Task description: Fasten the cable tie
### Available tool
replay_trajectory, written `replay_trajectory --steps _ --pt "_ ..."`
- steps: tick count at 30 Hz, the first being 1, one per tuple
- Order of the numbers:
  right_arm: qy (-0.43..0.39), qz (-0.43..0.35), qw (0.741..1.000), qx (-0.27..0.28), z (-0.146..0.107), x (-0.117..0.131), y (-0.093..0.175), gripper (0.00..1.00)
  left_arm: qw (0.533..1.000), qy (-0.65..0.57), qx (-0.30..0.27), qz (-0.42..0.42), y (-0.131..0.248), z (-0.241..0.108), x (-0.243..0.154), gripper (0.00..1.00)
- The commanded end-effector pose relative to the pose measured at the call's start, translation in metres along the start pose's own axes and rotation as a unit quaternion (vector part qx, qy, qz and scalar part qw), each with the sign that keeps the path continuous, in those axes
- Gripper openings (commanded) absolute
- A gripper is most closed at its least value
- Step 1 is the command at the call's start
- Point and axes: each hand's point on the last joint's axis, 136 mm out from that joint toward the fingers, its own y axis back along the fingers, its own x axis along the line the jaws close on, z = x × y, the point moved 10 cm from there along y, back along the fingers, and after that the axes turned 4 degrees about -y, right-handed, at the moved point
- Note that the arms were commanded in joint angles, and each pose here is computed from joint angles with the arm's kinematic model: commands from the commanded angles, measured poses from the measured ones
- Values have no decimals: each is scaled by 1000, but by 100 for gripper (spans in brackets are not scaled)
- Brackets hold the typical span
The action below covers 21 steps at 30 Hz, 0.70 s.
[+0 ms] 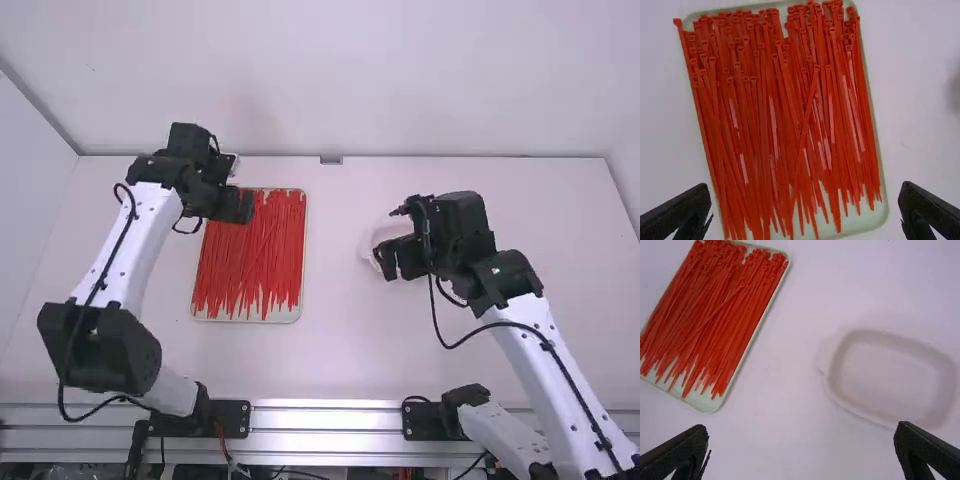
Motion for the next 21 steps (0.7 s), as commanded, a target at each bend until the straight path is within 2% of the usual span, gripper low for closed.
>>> replay_trajectory --steps 1,6,13,18,19,21 --pt "-7 23 1000 0 8 -2 -3 100 1000 -25 -3 -10 -6 13 -1 100" --pt "-19 27 999 13 8 -7 -9 99 1000 -24 -5 -8 -28 29 4 100" --pt "-10 34 999 20 8 -2 -13 99 999 -38 -14 -13 -67 45 0 97" --pt "-5 36 999 24 6 2 -14 99 999 -29 -21 -8 -101 53 3 89" --pt "-6 37 999 26 6 2 -14 99 999 -29 -21 -8 -110 55 5 82" --pt "-7 38 999 28 5 2 -14 99 999 -28 -20 -9 -118 55 4 78"
